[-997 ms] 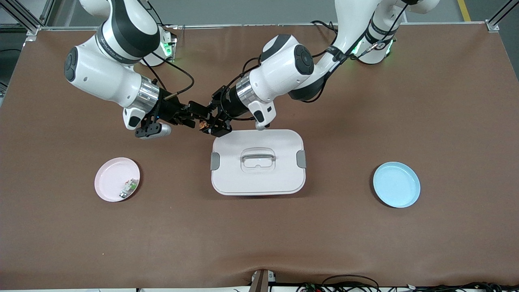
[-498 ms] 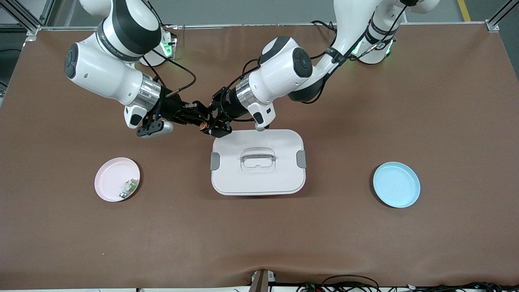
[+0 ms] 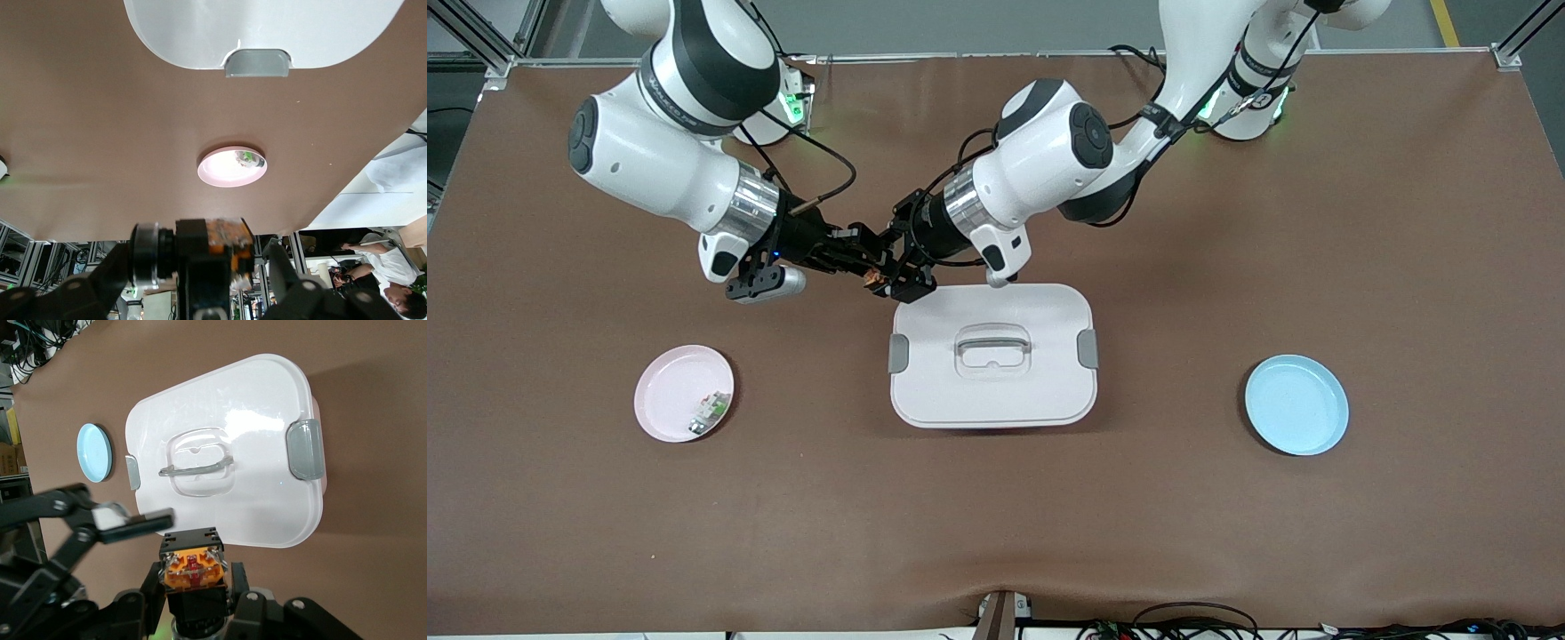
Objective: Transfer orange switch to right arm and place
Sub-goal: 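Close the right gripper on the switch held by the left gripper, then open the left gripper and carry the switch toward the pink plate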
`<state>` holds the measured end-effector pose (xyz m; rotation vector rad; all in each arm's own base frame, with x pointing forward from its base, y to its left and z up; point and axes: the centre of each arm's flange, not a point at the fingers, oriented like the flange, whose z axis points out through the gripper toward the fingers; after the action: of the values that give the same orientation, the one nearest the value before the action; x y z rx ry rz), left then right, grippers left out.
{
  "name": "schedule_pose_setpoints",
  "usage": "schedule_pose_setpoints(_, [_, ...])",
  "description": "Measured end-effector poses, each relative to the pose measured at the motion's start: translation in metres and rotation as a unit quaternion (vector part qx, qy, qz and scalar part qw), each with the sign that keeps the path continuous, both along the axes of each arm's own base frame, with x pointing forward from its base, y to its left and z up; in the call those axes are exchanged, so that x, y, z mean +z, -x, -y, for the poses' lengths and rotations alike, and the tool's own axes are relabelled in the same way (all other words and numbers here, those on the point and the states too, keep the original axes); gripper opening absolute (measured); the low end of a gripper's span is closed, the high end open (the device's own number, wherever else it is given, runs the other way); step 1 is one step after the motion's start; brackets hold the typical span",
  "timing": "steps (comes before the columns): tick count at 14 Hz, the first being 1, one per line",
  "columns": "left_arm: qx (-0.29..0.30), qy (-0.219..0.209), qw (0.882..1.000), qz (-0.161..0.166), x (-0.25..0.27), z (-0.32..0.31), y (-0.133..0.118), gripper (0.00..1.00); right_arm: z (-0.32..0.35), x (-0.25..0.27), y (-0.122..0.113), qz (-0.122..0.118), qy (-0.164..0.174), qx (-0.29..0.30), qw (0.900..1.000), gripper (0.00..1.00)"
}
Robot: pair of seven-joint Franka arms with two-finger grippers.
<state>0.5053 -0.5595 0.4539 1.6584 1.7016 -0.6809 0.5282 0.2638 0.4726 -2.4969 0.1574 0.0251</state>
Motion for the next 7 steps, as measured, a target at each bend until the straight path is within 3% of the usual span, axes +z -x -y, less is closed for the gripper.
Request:
schedule_pose_setpoints(5, [0.004,0.001,1.000,0.003,0.0035,-0.0037,-0.0044,1.00,0.0013,-0.0006,-0.0020,0.001,0.004,-0.002,1.000,0.44])
schedule_pose_setpoints(7, [0.005,0.001,1.000,0.005,0.0044,-0.0059,-0.0066,1.00,0.0048,-0.0001,-0.0031,0.017,0.037,0.019,0.999,0.44])
